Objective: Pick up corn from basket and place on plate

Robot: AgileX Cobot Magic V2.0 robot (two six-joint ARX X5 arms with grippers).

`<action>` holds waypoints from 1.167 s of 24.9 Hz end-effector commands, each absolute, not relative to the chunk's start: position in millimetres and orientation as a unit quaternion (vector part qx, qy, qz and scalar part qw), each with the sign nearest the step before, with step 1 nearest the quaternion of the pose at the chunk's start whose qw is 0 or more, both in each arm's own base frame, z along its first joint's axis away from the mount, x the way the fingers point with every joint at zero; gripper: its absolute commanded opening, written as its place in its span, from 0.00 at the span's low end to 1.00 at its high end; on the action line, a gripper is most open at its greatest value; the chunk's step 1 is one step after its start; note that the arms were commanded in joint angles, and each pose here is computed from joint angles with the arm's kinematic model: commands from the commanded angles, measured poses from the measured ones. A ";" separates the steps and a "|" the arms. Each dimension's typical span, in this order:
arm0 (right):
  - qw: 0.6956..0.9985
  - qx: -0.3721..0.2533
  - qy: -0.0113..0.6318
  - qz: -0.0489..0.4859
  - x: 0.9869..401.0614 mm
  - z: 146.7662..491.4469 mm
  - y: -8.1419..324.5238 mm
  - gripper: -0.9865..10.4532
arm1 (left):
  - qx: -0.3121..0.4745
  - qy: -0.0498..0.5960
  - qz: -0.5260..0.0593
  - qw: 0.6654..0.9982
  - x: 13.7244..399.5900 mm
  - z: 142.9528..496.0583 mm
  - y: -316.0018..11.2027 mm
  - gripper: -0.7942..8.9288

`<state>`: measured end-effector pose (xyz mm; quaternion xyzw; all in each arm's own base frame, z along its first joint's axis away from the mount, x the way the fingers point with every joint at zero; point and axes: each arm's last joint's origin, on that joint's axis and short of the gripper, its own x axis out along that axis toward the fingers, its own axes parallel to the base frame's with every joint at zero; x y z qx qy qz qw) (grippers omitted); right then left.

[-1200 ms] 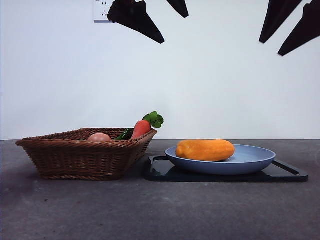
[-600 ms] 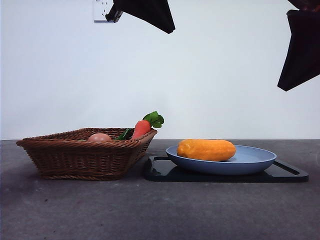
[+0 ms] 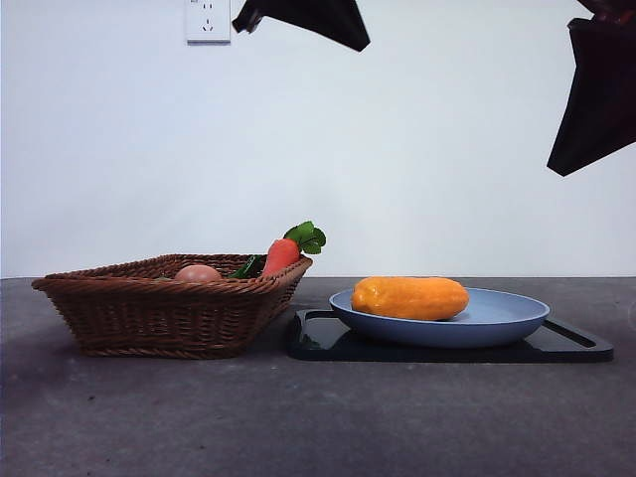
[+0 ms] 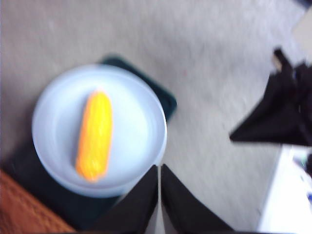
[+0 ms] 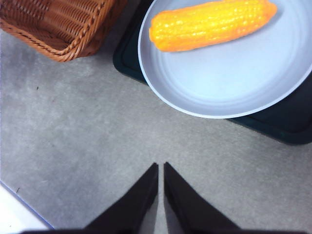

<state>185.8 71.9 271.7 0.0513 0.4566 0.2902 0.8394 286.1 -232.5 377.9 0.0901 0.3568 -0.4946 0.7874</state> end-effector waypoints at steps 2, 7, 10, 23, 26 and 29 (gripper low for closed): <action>0.841 0.052 0.453 0.293 187.6 273.7 73.4 0.09 | 0.087 0.295 -0.504 0.807 291.4 393.3 -235.5 0.09; 0.841 0.052 0.452 0.293 187.7 273.9 73.5 0.09 | 0.101 0.270 -0.472 0.833 295.0 408.0 -207.3 0.09; 0.841 0.052 0.452 0.293 187.7 273.9 73.5 0.09 | 0.101 0.236 -0.436 0.862 281.6 429.9 -171.4 0.09; 0.841 0.052 0.452 0.293 187.7 273.9 73.5 0.09 | 0.007 0.051 -0.171 0.984 157.7 357.7 -7.1 0.09; 0.841 0.052 0.452 0.293 187.7 273.9 73.5 0.09 | 0.011 0.034 -0.122 0.992 140.2 326.9 0.5 0.09; 0.841 0.052 0.452 0.293 187.7 273.9 73.5 0.09 | 0.012 0.022 -0.083 0.996 124.0 295.1 3.4 0.09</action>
